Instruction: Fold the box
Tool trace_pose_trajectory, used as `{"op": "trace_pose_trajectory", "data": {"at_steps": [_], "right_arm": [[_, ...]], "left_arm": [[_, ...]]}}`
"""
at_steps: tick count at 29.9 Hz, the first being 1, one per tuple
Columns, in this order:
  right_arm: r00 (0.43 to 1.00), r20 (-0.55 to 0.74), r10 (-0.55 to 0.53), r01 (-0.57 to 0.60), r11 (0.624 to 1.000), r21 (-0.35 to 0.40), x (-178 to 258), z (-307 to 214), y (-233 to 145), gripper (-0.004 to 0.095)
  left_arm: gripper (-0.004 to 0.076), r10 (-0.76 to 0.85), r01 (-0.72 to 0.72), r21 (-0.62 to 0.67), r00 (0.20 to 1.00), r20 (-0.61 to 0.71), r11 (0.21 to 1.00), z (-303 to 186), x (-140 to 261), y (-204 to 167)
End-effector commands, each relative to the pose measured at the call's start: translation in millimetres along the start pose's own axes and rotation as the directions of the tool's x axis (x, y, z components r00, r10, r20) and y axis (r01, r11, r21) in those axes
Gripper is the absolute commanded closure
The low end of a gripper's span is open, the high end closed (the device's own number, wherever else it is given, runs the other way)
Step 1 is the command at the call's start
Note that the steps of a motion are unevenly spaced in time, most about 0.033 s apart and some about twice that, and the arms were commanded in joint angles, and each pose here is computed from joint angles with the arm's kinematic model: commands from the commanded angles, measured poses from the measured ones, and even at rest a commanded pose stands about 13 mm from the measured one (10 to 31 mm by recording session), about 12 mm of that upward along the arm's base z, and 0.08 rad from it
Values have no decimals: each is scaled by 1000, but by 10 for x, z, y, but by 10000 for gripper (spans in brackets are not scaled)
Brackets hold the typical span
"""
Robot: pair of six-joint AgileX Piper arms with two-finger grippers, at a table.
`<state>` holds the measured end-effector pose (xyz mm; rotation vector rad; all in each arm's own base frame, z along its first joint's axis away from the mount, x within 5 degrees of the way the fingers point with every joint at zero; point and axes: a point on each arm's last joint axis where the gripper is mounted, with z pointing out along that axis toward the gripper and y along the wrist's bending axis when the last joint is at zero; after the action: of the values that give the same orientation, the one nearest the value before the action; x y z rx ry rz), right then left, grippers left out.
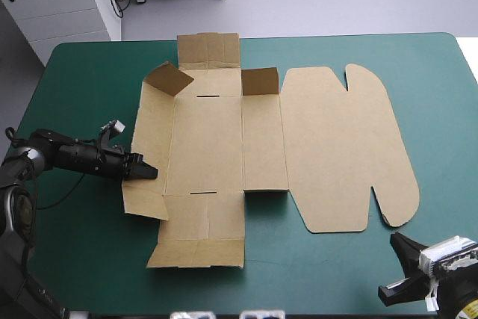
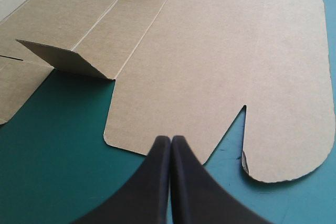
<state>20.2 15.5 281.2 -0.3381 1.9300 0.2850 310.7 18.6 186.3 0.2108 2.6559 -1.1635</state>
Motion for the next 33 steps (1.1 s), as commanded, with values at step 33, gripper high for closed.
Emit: {"op": "trace_pose_trajectory", "data": {"at_steps": [33], "right_arm": [[996, 87, 0, -1, 1000, 2, -136, -36, 2, 927]], "left_arm": [[731, 836, -796, -452, 521, -173, 403, -624, -521, -2955]]}}
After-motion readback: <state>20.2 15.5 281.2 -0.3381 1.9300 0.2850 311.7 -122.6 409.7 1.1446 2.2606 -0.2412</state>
